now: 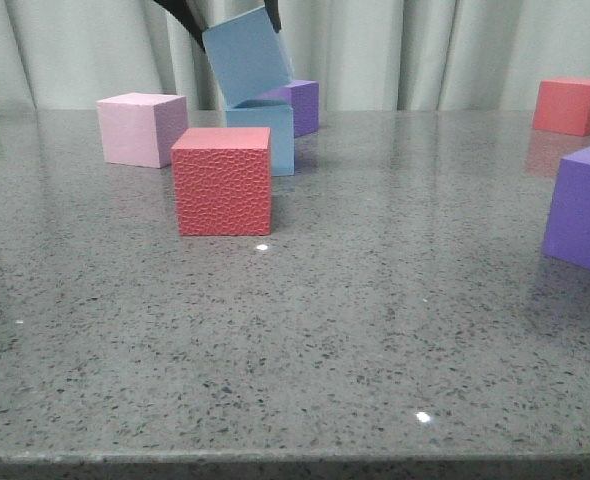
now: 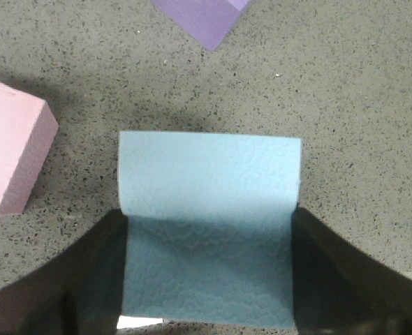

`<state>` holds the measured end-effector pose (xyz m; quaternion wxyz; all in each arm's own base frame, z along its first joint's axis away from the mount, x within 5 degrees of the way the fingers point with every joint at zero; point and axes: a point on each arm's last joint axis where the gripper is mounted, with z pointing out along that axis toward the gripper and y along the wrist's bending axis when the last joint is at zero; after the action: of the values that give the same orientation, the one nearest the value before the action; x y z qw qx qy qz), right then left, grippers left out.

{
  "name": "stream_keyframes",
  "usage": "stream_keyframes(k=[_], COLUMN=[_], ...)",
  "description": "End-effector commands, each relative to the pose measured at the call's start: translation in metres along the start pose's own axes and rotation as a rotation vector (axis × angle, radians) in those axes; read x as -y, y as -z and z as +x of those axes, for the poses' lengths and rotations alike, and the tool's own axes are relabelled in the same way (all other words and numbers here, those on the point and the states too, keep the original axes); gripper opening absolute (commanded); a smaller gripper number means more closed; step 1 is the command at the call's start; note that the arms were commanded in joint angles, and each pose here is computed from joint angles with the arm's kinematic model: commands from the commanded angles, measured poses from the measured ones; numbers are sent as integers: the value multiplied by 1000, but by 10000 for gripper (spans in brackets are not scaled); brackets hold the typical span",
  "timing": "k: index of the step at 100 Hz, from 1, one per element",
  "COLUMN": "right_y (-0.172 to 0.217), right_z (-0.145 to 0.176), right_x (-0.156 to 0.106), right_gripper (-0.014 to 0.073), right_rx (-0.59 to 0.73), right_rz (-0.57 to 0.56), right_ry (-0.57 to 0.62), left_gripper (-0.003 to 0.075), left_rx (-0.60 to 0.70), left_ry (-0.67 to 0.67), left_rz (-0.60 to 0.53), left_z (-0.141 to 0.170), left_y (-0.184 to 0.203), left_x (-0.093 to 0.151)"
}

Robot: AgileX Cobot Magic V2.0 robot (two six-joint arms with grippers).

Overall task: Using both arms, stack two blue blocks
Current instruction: 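Lower the held cube onto the placed light blue cube and open the left gripper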

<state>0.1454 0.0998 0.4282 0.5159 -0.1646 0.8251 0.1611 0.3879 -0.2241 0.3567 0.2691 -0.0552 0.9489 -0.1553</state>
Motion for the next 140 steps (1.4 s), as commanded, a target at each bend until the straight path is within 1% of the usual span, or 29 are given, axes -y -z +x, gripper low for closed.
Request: stream_keyframes(k=[1,16,23,56,68,86,98,118,130,140], right_y=[10,10,10,10,10,10,11,11,11,13], right_z=[-13,-13,-13,-13,-13,-13,-13,-13,-14,-15], right_x=[0,0,0,0,0,0,0,-1,-1,-1], right_gripper=[599,599,599,599,599,599,599,599,599,599], right_rx=[103,103,103,104,104,104,105,110,114,133], right_rz=[-14,-14,-14,-14,-14,-14,-14,-16,-18,-24], right_ry=[20,20,20,20,20,20,20,20,20,19], left_gripper=[272,281,304,512,556,559,559,559,557,557], left_rx=[94,83,83,89,89,89,114,169,192,241], left_ry=[1,-2,-2,-4,-4,-6,-12,-19,-45,-84], left_rz=[68,53,53,69,69,68,87,123,129,141], left_z=[-8,-7,-7,-7,-7,-7,-9,-13,-14,-15], left_y=[37,37,37,37,37,37,42,59,69,83], left_x=[8,7,7,8,8,8,9,11,10,12])
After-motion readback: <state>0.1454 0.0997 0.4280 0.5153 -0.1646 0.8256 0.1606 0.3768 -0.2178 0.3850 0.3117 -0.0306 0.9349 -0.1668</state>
